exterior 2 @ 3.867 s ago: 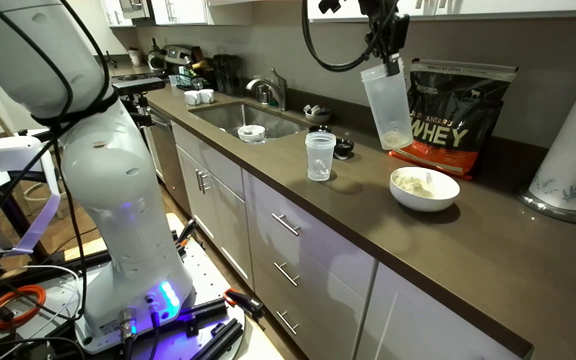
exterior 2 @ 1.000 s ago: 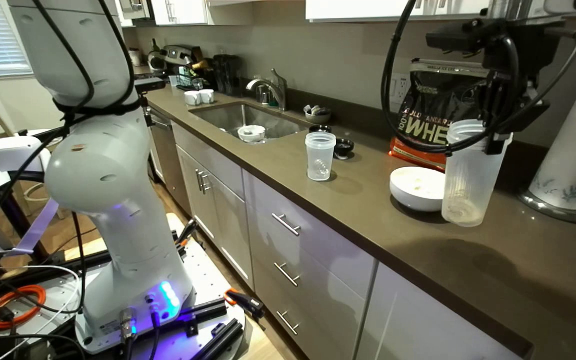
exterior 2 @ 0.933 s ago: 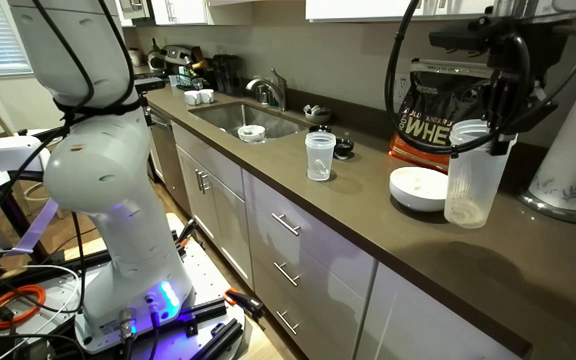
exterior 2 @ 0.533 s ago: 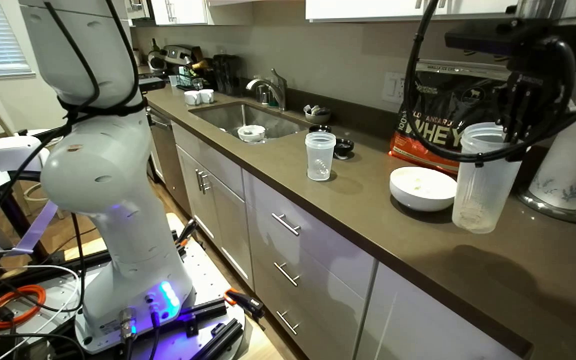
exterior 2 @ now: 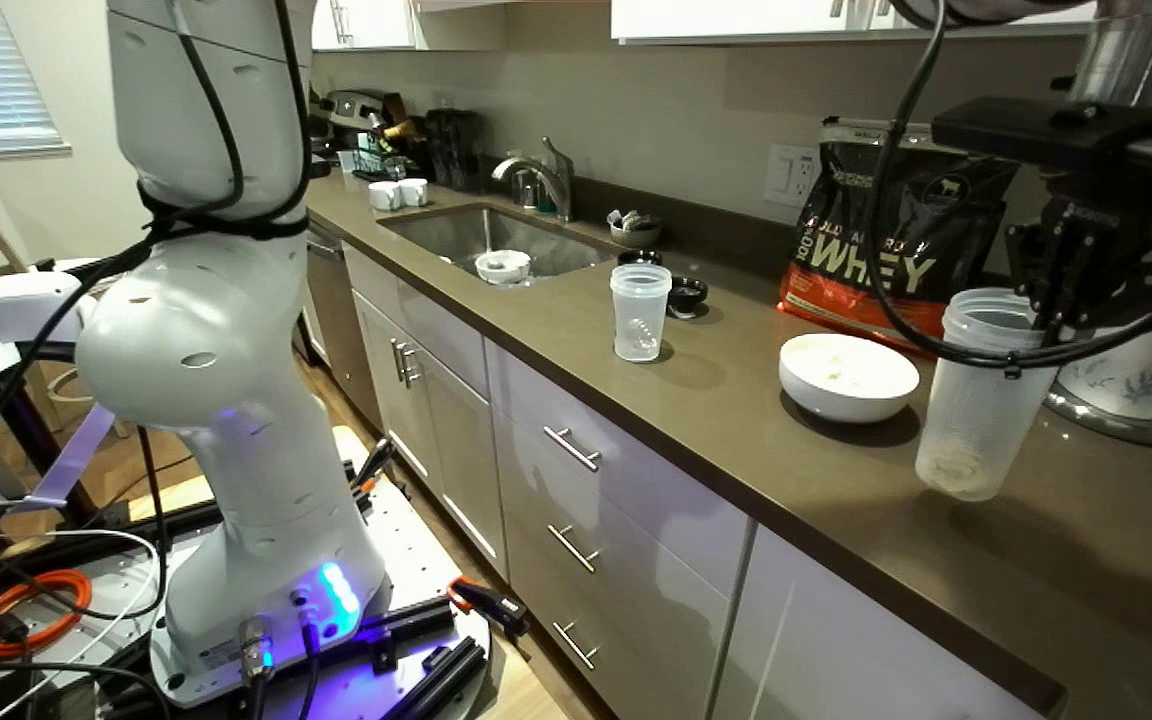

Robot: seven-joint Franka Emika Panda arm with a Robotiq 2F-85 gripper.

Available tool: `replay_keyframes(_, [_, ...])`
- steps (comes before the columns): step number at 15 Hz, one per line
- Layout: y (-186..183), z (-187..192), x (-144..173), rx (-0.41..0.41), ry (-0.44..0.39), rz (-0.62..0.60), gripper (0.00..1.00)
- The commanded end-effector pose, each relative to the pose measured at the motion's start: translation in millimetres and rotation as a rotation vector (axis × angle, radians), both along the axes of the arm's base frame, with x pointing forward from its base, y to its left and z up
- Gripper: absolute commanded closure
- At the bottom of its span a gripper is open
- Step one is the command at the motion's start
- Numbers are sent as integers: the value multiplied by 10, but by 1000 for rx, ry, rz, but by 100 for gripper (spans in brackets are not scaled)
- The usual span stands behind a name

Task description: Pick up the plastic cup from the countertop and move it to the right.

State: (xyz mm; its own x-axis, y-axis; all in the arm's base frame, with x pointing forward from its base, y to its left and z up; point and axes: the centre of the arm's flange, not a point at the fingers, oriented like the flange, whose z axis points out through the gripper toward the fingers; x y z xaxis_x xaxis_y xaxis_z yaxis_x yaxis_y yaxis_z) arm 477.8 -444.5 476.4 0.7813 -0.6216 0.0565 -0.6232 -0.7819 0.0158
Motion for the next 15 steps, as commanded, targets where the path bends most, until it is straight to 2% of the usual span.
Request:
replay_keyframes(1, [-181, -39, 139, 24, 16, 35, 98])
replay_keyframes(15, [-351, -279, 194, 64, 69, 35, 98])
